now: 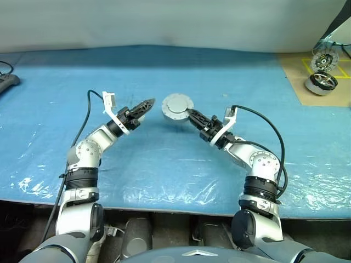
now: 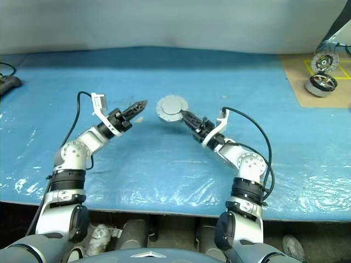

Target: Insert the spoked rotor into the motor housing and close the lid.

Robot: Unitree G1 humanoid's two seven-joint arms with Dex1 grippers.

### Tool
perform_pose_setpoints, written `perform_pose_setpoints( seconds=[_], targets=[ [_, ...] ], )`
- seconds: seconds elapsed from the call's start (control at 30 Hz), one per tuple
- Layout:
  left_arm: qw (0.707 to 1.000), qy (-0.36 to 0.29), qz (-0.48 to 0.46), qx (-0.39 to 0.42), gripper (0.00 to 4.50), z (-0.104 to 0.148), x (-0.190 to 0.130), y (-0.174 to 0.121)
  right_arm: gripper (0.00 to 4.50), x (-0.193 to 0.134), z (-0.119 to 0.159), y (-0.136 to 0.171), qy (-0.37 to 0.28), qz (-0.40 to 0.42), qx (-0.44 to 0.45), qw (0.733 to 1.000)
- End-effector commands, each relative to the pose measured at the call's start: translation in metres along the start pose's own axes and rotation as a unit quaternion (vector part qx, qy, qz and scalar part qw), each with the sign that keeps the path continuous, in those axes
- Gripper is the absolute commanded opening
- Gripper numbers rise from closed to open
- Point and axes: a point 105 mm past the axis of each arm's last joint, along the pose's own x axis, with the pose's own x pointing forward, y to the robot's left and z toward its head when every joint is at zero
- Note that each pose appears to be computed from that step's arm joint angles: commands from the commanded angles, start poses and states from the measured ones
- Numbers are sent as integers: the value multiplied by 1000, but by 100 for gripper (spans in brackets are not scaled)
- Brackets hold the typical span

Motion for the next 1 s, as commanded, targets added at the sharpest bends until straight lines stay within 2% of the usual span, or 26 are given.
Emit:
perform_pose_setpoints(
  seconds=[0.03, 0.17, 0.43, 0.7, 0.83, 1.0],
  targets=[
    [999, -36, -14, -34, 300, 12, 2, -9, 116, 5, 13, 44, -9, 76, -36, 996],
    [996, -54, -6, -70, 443, 10, 6, -6, 116, 4, 19, 52, -8, 84, -50, 995],
    [989, -59, -61, -119, 447, -5, 35, -27, 116, 7, 12, 60, 12, 102, -50, 993],
    [984, -52, -73, -152, 447, -21, 58, -31, 116, 6, 10, 62, 22, 104, -54, 993],
    [983, -33, -79, -163, 447, -35, 67, -35, 116, 7, 9, 62, 24, 103, -54, 993],
    [982, -44, -55, -175, 447, -34, 60, -23, 116, 7, 8, 62, 24, 100, -56, 993]
  ],
)
